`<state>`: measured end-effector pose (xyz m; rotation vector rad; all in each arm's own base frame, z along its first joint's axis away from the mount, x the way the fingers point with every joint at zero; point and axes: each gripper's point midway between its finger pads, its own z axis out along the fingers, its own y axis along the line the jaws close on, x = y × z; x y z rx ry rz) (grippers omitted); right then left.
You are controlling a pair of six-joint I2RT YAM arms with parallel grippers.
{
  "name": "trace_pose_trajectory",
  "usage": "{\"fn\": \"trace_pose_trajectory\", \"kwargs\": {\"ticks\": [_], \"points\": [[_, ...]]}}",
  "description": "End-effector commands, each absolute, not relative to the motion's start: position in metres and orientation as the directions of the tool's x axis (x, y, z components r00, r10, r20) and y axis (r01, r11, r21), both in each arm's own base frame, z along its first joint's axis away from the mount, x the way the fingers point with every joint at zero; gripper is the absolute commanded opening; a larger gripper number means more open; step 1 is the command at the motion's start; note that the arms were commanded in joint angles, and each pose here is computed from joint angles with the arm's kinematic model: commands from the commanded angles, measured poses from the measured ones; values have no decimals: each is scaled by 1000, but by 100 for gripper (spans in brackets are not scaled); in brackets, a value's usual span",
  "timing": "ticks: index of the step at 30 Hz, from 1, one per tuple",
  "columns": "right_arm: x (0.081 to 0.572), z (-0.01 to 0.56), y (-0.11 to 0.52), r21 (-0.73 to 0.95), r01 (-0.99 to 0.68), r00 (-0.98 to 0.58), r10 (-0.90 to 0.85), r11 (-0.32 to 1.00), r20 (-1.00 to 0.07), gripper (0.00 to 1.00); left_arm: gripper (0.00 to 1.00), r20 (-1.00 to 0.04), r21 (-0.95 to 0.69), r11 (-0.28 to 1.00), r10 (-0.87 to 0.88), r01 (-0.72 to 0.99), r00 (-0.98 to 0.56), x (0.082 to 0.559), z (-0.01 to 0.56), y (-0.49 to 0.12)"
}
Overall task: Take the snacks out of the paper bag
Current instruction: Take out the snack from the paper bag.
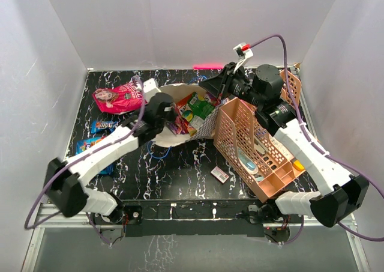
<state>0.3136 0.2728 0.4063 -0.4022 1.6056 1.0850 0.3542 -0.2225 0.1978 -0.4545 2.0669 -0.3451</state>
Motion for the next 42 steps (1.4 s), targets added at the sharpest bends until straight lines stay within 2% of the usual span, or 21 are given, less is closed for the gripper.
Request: {"fn": "trace_pose_trajectory", "kwargs": {"ticks": [1,8,13,17,20,23,27,35,42], "points": [[307,445,260,377,-747,-221,330,548,-918,8,0,-795,-525,850,-471,45,-381,333,282,-222],[319,446,247,399,-680,-194,375,615,-907,8,0,-864,-485,832,-409,270,-293,295,354,-208],[324,444,237,409,-636,-172,396,655,-902,8,0,-925,-377,845,-362,379,-113,269,410,-180],[324,445,232,411,-622,-158,406,667,-900,8,0,-946,-278,898,-317,341,65,255,460,-142],[325,445,232,409,-619,-155,407,670,-900,8,0,-951,-235,949,-270,210,151,257,477,-110],[325,446,232,410,-620,-155,408,669,-900,8,0,-970,-198,980,-196,-2,141,267,461,-78],[324,444,231,413,-615,-158,408,672,-899,8,0,-992,-125,962,-118,-244,42,277,420,-52],[323,440,230,421,-608,-170,408,673,-897,8,0,-985,-21,944,-77,-329,-157,299,329,-48],[320,441,228,421,-609,-168,410,672,-897,8,0,-891,-163,960,-243,-228,-383,334,241,-49]]}}
